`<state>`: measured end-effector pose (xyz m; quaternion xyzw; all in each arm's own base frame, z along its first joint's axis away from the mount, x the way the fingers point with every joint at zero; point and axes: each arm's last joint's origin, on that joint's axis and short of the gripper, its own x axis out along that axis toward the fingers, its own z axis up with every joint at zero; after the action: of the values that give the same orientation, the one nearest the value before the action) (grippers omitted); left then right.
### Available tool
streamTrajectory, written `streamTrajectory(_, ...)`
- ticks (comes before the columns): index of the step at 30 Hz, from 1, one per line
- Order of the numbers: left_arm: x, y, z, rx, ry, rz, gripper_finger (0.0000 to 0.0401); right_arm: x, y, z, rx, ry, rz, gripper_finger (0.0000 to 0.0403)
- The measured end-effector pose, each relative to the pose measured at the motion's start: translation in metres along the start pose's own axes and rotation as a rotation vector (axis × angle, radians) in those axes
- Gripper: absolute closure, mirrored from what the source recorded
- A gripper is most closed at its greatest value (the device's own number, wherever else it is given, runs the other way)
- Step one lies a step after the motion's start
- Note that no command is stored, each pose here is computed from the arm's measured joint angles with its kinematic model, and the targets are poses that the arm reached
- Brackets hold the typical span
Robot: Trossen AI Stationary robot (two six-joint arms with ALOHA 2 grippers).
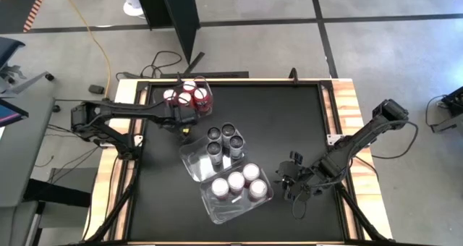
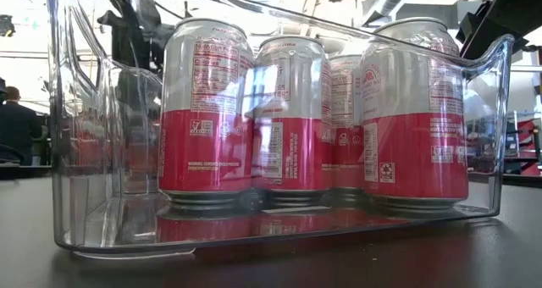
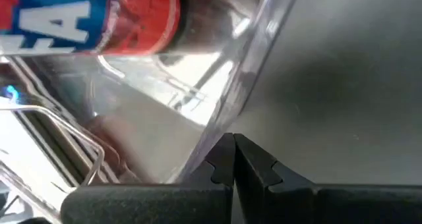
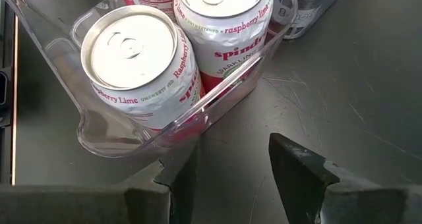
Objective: Sort soda cans
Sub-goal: Move the top transparent bin to the top left of the table
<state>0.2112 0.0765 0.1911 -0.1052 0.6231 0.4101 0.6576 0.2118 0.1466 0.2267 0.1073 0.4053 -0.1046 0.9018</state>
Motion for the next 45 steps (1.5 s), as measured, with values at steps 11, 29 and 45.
streamTrajectory(11, 0.022, 0.012, -0.005, -0.059, 0.039, 0.012, 0.0401, 0.0, 0.0, 0.0, 0.0, 0.0, 0.0, 0.0204)
streamTrajectory(29, 0.04, 0.034, 0.0, -0.144, 0.047, 0.035, 0.0401, 0.002, -0.003, 0.003, 0.015, -0.003, -0.012, 0.0204)
streamTrajectory(45, 0.05, 0.05, -0.002, -0.173, 0.085, 0.091, 0.0401, 0.002, -0.003, 0.004, 0.02, -0.005, -0.01, 0.0204)
